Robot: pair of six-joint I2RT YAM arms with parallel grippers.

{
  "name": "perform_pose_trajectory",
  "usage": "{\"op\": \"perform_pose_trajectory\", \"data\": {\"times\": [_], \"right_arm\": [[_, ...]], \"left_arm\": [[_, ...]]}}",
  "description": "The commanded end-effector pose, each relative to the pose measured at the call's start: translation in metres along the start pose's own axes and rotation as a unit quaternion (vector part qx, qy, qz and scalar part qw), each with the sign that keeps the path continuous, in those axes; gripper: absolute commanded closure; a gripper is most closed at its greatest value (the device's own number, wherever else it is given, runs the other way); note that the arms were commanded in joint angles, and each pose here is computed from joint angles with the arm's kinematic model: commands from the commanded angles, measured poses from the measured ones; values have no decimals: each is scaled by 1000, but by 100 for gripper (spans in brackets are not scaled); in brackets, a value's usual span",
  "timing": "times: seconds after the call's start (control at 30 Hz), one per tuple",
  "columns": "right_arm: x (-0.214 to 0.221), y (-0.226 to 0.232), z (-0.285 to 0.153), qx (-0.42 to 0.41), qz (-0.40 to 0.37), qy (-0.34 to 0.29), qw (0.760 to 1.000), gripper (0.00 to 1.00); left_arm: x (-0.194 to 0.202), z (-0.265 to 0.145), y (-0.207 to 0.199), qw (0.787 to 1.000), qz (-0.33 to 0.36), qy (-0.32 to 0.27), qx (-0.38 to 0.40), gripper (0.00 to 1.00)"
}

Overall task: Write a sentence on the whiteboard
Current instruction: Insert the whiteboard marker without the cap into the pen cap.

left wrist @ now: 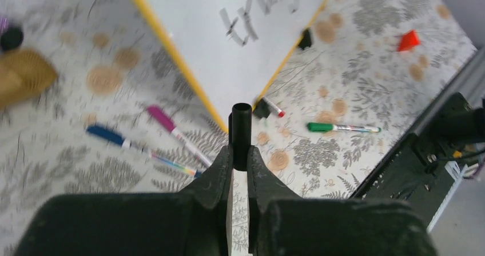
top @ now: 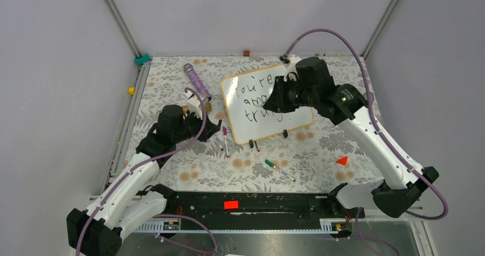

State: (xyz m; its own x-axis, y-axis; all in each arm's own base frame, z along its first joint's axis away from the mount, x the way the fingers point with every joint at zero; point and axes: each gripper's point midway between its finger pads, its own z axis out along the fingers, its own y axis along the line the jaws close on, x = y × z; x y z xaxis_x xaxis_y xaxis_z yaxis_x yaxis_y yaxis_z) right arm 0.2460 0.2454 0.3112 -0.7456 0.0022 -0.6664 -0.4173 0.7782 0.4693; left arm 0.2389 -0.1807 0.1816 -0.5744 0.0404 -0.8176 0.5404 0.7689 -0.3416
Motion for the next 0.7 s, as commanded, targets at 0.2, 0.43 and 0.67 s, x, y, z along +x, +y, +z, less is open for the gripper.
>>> {"op": "perform_pose_trajectory", "data": {"times": [0.2,0.43,0.67], "right_arm": [[0,67,3,-54,12,80,995,100],[15,82,2,-60,20,134,989,100],[27,91,3,-80,21,170,982,100]], "left_arm": [[-53,-19,-73,937,253,-157,185,100],[-55,-23,-68,910,342,-165,164,100],[-48,-24,-68,900,372,-150,170,100]]}}
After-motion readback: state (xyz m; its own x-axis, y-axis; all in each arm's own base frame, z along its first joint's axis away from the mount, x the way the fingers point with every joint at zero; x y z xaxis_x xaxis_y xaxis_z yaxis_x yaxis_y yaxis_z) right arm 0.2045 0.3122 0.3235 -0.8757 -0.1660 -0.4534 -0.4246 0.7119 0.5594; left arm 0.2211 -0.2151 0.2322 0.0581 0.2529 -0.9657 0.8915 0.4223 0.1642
